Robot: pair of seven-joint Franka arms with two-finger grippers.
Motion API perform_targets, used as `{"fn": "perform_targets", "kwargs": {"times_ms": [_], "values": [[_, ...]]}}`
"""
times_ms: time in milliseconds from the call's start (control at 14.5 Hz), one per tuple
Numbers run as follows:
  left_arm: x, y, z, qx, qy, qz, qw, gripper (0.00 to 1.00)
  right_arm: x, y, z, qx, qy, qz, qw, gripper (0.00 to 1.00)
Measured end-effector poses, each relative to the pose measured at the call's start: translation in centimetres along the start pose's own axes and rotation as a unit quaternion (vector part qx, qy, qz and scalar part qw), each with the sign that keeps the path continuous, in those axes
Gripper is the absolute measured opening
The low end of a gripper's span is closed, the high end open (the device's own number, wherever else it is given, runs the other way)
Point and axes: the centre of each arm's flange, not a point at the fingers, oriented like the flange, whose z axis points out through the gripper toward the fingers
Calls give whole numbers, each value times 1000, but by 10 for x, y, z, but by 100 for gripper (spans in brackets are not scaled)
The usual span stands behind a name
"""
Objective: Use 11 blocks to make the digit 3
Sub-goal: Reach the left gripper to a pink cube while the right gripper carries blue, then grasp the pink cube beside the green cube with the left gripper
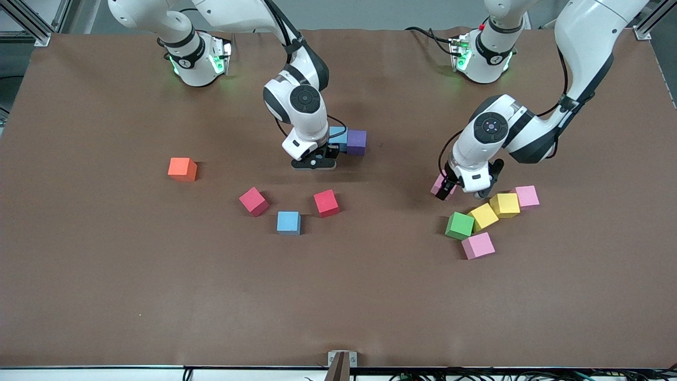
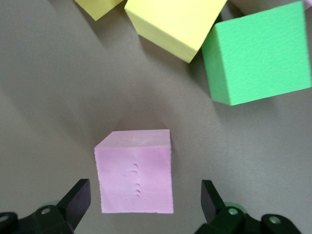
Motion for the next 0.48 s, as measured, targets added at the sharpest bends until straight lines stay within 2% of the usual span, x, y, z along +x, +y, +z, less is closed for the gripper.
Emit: {"fn": "perform_targets", "kwargs": {"times_ms": [482], "values": [[8, -6, 10, -5, -1, -2, 1000, 100, 0, 0, 0, 0, 0, -1, 1000, 53]]}}
